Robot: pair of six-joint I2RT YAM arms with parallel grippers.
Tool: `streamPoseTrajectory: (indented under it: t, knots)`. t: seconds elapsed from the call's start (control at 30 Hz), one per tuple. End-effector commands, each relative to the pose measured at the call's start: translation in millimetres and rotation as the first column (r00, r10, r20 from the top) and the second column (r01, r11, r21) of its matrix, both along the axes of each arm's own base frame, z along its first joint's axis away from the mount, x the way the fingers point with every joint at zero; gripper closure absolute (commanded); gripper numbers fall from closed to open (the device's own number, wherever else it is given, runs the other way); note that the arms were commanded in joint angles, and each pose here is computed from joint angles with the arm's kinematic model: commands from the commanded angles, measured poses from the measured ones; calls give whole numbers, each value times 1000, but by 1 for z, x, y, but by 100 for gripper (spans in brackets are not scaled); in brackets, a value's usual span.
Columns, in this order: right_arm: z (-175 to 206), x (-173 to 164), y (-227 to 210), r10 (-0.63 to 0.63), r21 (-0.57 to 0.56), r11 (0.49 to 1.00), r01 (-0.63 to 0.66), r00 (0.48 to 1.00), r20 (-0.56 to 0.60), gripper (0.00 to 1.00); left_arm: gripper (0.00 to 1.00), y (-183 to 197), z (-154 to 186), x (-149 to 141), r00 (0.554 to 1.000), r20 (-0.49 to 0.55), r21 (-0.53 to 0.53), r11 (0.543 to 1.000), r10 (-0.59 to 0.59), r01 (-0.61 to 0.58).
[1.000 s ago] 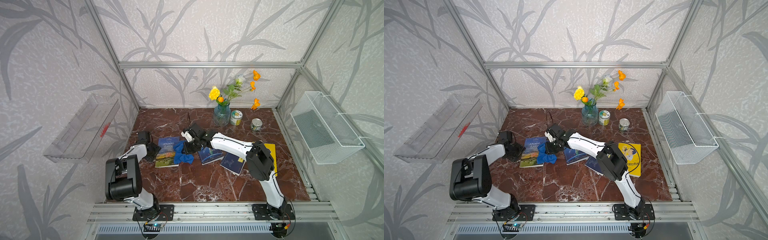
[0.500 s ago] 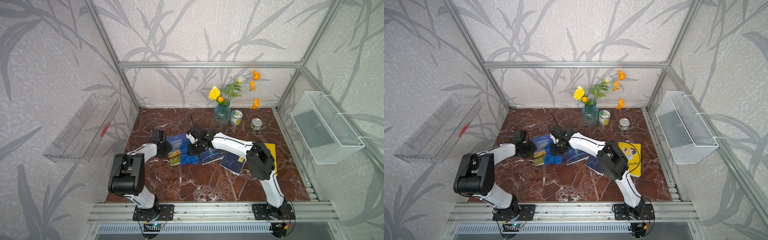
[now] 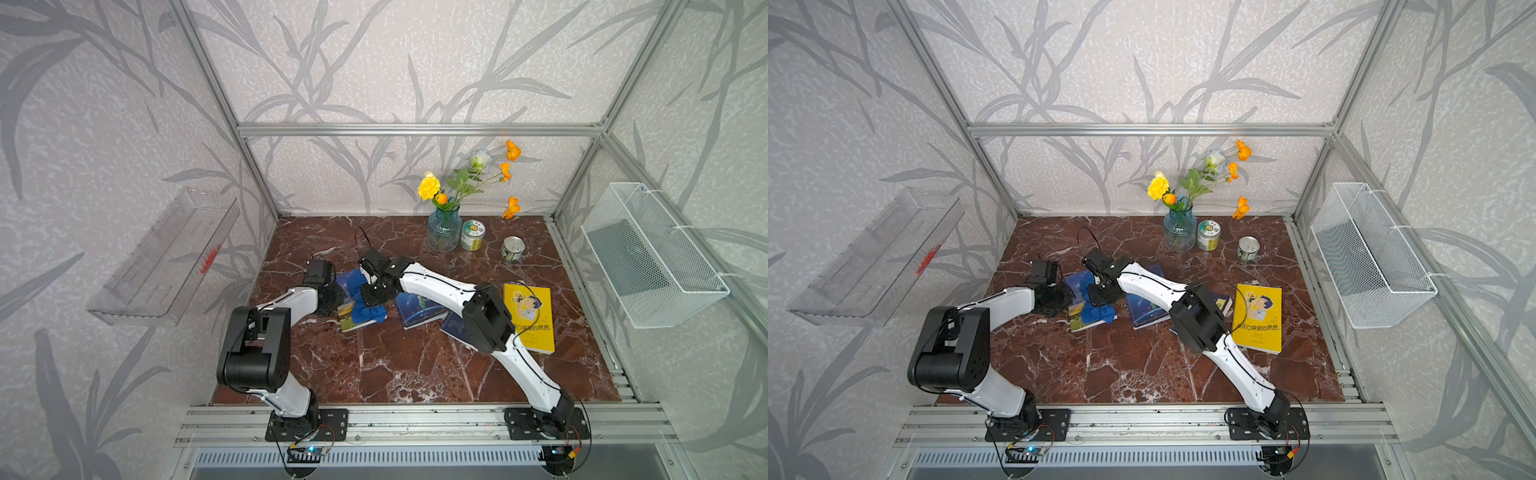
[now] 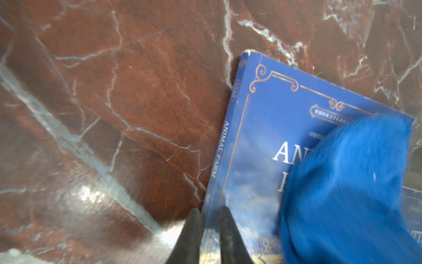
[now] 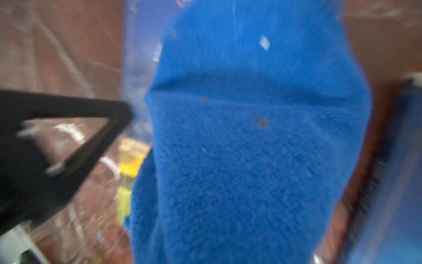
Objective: Wipe the cover of the book
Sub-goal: Wipe the dirt from the cover of the book.
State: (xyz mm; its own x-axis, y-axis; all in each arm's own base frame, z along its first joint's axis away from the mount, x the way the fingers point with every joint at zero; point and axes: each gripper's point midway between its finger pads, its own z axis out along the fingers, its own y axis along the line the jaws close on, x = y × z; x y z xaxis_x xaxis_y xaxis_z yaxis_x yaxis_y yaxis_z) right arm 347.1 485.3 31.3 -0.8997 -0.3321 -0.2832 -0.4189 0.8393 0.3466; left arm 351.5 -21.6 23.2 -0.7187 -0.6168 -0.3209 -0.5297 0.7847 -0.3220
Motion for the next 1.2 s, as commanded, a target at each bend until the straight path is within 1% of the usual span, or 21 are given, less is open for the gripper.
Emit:
streamPoseTrajectory:
  t: [0.0, 0.17, 0.23, 0.3, 0.37, 0.47, 0.57, 0.63, 0.67, 0.7, 0.8, 0.83, 0.9, 1.07, 1.17]
  knots:
    - [-39, 8, -11, -25, -110, 994, 19, 998, -58, 100, 87, -1, -23, -31, 992, -124, 14, 1000, -21, 23]
    - [-55, 28, 8, -75, -31, 997, 73, 995, -58, 100, 91, -1, -26, -31, 991, -136, 16, 1000, -21, 23]
    - [-61, 28, 11, -87, -7, 996, 87, 993, -73, 100, 92, -1, -26, -32, 990, -136, 17, 1000, -21, 23]
    - [-63, 22, 9, -83, -10, 997, 82, 993, -84, 100, 92, 0, -26, -32, 990, -137, 18, 1000, -21, 24]
    - [-65, 9, 2, -52, -52, 998, 47, 995, -86, 100, 92, -1, -27, -32, 990, -138, 16, 1000, -20, 22]
    - [-66, -25, -16, 32, -178, 983, -50, 994, -101, 100, 93, -2, -27, -32, 990, -139, 9, 1000, -24, 25]
    - [-68, -65, -39, 126, -333, 931, -147, 988, -84, 100, 94, -2, -27, -31, 990, -136, 6, 1000, -22, 24]
    - [-67, -77, -54, 149, -387, 908, -160, 987, -59, 100, 95, -3, -27, -31, 990, -137, 5, 1000, -24, 25]
    - [-67, -90, -55, 171, -398, 900, -178, 984, -52, 100, 95, -3, -27, -30, 990, -136, 3, 1000, -24, 25]
    - [-65, -93, -58, 166, -397, 902, -170, 985, -46, 100, 96, -4, -28, -30, 990, -137, -1, 1000, -27, 27]
    - [-58, -86, -69, 112, -382, 918, -107, 994, -10, 100, 97, -8, -30, -29, 990, -136, -24, 999, -35, 32]
    - [-56, -66, -79, 55, -365, 929, -53, 998, -3, 100, 97, -11, -32, -28, 990, -137, -33, 999, -39, 35]
    - [-53, -46, -80, -5, -309, 951, 1, 1000, -10, 100, 97, -16, -33, -26, 990, -134, -49, 998, -54, 48]
    - [-43, 3, -58, -86, -135, 987, 82, 996, -27, 100, 97, -24, -32, -22, 988, -134, -47, 996, -77, 71]
    - [-44, 21, -39, -92, -82, 993, 87, 994, -55, 100, 97, -25, -32, -21, 987, -138, -43, 996, -81, 76]
